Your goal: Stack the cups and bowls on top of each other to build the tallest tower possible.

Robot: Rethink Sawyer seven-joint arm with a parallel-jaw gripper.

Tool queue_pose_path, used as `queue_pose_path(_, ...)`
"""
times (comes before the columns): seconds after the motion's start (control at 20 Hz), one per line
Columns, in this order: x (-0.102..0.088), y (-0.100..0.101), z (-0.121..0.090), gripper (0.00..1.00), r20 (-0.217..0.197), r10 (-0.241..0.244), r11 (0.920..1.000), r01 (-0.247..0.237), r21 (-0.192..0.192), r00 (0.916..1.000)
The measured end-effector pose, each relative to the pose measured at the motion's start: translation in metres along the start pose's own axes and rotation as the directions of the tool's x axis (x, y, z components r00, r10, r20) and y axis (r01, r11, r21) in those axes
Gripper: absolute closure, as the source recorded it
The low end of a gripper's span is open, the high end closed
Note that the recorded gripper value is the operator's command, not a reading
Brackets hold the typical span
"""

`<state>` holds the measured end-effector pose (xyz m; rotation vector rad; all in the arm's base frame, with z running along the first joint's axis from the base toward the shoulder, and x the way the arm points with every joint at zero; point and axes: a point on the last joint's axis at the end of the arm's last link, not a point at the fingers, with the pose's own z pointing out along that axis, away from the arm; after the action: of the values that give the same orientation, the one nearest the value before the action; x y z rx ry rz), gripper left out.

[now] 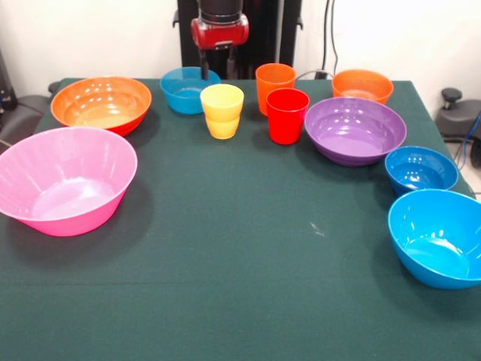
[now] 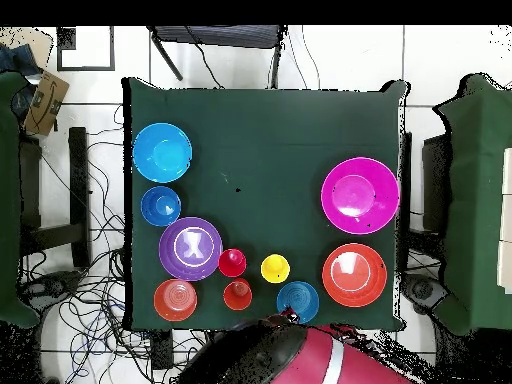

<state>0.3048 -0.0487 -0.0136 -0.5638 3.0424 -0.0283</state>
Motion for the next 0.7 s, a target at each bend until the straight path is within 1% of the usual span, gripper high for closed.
queue_pose_path(0.3, -0.014, -0.011, 0.006, 0.00, 0.026, -0.011, 0.9997, 0.010, 0.022, 0.9996)
queue_pose_path(0.55, -0.019, -0.017, 0.011, 0.00, 0.022, -0.012, 0.9989, 0.011, 0.045, 0.9997)
queue_pose_path(0.7, -0.018, -0.018, 0.014, 0.00, 0.010, -0.019, 0.9983, 0.018, 0.055, 0.9998)
